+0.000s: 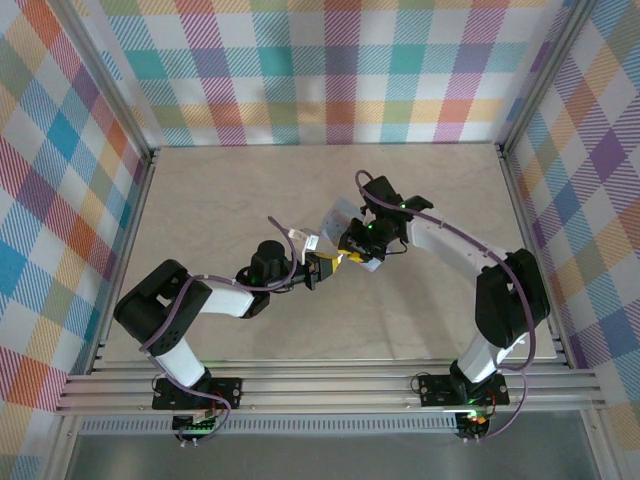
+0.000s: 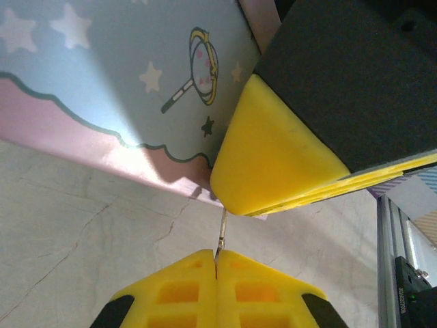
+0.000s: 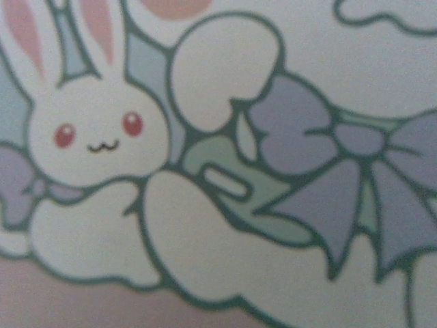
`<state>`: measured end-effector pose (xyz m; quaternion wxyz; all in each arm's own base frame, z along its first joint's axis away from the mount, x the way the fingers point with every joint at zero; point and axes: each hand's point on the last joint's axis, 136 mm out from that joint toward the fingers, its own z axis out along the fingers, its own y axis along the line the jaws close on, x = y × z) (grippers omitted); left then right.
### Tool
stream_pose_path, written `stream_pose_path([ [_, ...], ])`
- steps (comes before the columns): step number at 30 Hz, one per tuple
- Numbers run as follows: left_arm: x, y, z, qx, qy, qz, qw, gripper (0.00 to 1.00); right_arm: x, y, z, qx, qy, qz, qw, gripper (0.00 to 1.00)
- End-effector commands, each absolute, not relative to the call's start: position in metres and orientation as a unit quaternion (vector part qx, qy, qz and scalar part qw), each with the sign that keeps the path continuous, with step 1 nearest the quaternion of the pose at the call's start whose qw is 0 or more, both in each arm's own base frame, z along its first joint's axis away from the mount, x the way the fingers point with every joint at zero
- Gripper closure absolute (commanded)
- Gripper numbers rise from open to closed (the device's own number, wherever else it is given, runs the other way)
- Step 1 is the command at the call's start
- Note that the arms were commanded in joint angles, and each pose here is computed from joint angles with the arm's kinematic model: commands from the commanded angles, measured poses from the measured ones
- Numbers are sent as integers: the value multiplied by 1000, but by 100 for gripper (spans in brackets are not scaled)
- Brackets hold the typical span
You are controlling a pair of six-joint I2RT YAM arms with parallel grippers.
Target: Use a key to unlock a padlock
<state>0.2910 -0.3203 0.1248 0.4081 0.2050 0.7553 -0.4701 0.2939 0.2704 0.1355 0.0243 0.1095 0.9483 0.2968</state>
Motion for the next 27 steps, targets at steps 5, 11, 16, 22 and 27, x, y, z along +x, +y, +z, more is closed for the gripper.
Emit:
stream_pose_path([
  [5, 295, -325, 148, 207, 727, -480, 446, 100, 291, 281, 156, 101, 934, 343, 21, 100],
  [11, 293, -329, 150, 218, 723, -479, 448, 100, 291, 283, 158, 104, 931, 349, 16, 100],
  [16, 288, -333, 151, 228, 721, -478, 446, 100, 292, 281, 158, 107, 933, 343, 20, 100],
  [22, 287, -331, 155, 231, 723, -468, 453, 100, 291, 278, 156, 109, 935, 337, 20, 100],
  [27, 286, -325, 144, 226, 733, -457, 449, 100, 295, 274, 162, 112, 936, 333, 36, 100],
])
